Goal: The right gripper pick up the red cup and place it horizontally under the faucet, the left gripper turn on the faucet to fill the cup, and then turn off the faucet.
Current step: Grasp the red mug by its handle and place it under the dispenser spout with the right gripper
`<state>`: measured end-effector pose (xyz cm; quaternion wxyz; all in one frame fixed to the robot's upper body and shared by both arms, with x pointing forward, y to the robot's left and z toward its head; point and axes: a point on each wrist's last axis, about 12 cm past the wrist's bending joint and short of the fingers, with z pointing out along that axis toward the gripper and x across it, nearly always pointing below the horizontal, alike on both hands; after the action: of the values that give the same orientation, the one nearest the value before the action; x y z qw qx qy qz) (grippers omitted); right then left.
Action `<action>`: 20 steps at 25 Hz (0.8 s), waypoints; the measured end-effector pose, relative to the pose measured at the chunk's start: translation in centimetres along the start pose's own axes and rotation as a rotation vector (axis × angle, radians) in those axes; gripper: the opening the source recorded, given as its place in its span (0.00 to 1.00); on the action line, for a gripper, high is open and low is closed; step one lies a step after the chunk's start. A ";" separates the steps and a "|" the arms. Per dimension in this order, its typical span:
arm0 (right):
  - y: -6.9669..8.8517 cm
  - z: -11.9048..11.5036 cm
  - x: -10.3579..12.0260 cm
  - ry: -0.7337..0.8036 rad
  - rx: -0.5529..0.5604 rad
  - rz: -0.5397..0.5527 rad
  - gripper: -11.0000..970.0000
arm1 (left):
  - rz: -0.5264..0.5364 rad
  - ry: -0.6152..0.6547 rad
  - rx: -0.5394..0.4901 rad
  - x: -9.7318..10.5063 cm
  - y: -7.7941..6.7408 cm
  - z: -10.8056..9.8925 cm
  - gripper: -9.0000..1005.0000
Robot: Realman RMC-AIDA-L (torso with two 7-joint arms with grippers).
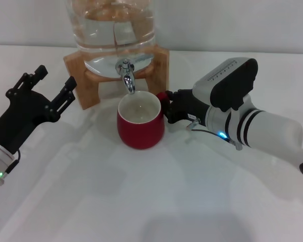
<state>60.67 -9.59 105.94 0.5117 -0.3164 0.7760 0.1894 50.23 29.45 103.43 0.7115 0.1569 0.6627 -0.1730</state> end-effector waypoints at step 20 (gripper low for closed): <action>0.3 0.3 -0.5 0.000 -0.010 -0.012 0.22 | 0.001 0.001 0.003 0.0 0.0 0.0 0.75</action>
<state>60.85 -9.05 106.31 0.5112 -0.3234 0.7733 0.1901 50.22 29.40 103.41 0.7109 0.1583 0.6629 -0.1737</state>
